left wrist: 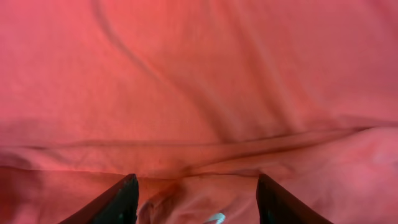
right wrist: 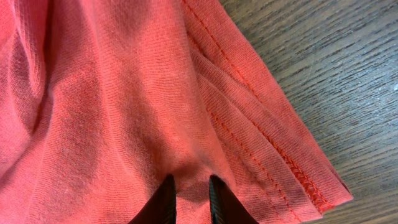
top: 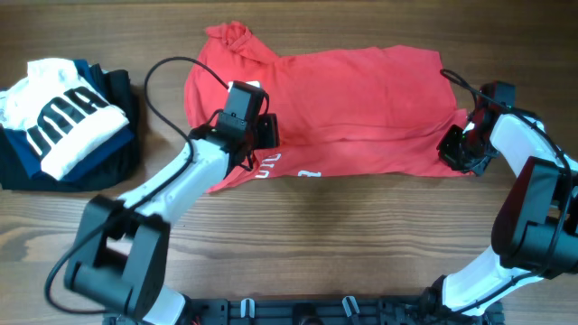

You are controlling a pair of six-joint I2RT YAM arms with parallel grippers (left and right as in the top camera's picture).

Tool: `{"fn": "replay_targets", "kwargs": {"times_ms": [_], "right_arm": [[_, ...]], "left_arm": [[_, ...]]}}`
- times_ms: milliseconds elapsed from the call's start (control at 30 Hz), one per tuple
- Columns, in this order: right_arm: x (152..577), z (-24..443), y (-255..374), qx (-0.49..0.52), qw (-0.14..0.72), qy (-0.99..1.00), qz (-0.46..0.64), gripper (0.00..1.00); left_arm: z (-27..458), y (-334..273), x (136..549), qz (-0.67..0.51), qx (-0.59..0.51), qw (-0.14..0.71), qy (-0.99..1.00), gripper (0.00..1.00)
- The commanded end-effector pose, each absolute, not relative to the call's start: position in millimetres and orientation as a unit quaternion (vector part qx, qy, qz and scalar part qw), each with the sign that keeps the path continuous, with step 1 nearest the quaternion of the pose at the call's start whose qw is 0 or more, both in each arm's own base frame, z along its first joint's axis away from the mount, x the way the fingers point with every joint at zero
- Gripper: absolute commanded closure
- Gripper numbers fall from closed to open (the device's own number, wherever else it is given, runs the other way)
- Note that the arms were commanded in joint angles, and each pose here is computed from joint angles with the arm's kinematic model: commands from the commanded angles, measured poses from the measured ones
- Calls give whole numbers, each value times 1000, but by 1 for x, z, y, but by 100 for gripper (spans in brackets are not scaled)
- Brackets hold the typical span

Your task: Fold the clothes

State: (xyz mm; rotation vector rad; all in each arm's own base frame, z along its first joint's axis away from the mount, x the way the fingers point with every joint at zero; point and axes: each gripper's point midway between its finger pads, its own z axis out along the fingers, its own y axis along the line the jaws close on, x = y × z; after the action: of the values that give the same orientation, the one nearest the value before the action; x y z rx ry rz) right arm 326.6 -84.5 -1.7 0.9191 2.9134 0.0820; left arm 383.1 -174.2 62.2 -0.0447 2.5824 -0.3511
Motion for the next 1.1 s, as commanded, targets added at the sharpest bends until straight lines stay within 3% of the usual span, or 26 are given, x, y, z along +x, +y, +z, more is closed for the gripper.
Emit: {"fn": "replay_targets", "kwargs": {"times_ms": [0, 167, 400, 767, 1067], "right_arm": [[321, -9, -86, 292, 32, 956, 17, 81], [321, -9, -86, 292, 32, 956, 17, 81], [322, -9, -86, 292, 33, 956, 17, 81], [322, -8, -86, 292, 34, 956, 17, 81], [322, -8, -86, 292, 34, 956, 17, 81]], "left_arm": [[35, -179, 382, -126, 8, 236, 963, 39], [24, -179, 381, -122, 9, 226, 966, 42], [32, -183, 382, -133, 12, 232, 963, 96], [93, -165, 427, -150, -19, 350, 925, 96], [93, -136, 439, -115, -54, 367, 922, 96]]}}
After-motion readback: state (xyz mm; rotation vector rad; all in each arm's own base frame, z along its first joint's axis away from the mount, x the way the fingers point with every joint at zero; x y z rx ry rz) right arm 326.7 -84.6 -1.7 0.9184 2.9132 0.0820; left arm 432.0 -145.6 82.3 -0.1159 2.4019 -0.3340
